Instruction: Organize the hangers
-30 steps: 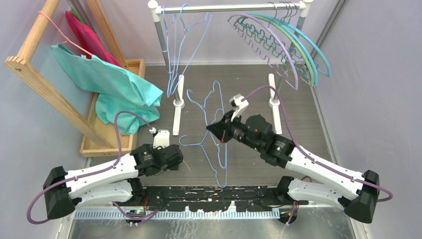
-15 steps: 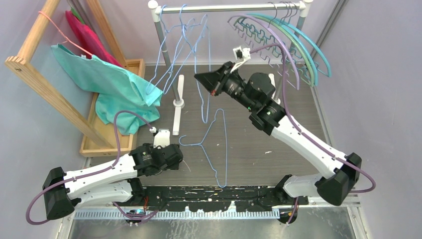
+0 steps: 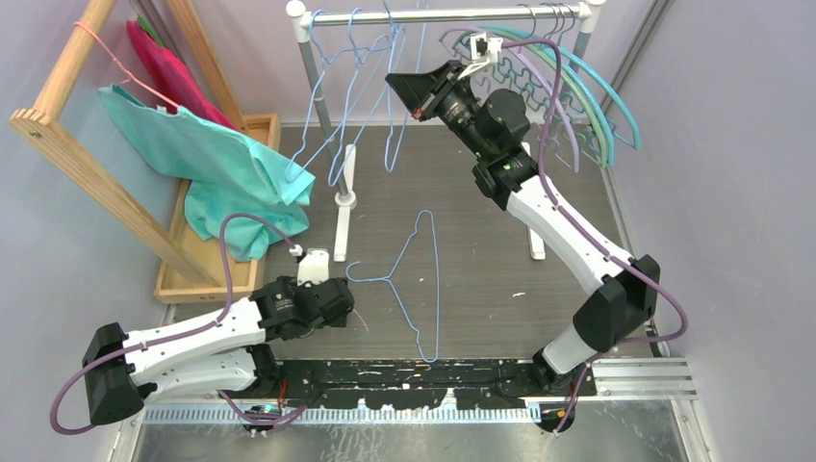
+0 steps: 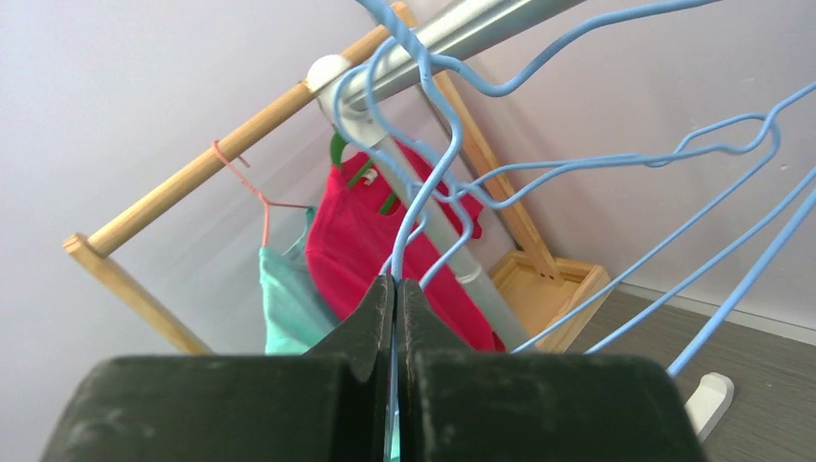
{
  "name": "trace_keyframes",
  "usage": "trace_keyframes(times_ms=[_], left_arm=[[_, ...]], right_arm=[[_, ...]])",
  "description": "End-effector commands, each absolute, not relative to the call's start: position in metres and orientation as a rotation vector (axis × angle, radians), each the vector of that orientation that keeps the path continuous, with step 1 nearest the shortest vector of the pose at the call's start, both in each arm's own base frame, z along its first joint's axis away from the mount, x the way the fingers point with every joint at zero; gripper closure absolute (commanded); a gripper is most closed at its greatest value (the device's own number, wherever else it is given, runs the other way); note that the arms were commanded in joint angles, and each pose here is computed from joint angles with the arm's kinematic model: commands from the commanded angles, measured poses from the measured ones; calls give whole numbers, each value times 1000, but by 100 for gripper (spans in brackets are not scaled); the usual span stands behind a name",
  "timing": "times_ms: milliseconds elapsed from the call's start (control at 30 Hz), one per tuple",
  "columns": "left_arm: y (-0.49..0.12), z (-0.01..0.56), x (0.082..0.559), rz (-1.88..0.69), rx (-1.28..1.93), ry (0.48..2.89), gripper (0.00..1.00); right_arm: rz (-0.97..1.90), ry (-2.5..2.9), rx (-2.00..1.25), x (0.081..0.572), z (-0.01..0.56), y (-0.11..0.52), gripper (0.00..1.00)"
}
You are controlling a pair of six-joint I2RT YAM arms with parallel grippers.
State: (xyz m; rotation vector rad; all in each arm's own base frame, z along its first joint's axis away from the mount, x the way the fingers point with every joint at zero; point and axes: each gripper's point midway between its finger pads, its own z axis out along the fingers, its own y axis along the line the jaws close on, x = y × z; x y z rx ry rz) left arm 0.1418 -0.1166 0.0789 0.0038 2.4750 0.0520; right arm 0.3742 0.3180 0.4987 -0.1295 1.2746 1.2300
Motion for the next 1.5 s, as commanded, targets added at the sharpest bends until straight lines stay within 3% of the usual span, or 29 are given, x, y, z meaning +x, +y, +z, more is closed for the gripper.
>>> trace_keyframes(times_ms=[0, 300, 333, 533, 633, 800, 1067, 1167, 1467], left_arm=[[-122, 88, 150, 26, -13, 2430, 2], [-121, 87, 150, 32, -12, 2434, 2], [-121, 87, 150, 32, -13, 2434, 2], [-122, 86, 150, 48, -6, 2442, 2], [-121, 85, 150, 51, -10, 2443, 2], [-121, 84, 151, 56, -16, 2440, 2], [-123, 94, 152, 25, -46, 2425, 2], [-125, 101, 152, 0, -57, 2420, 2], [-120, 105, 150, 9, -64, 2424, 2]], right_arm=[[1291, 1184, -140, 378, 528, 322, 99], [1310, 1302, -120, 384, 471, 328, 99], [1305, 1306, -119, 382, 468, 326, 94], [1229, 1340, -108, 364, 445, 305, 35], [1160, 1386, -83, 352, 423, 288, 18], [1072, 1587, -160, 321, 351, 285, 16], [581, 1968, -481, 242, 195, 303, 18], [522, 2065, -526, 225, 150, 303, 22], [299, 2185, -687, 199, 72, 321, 26]])
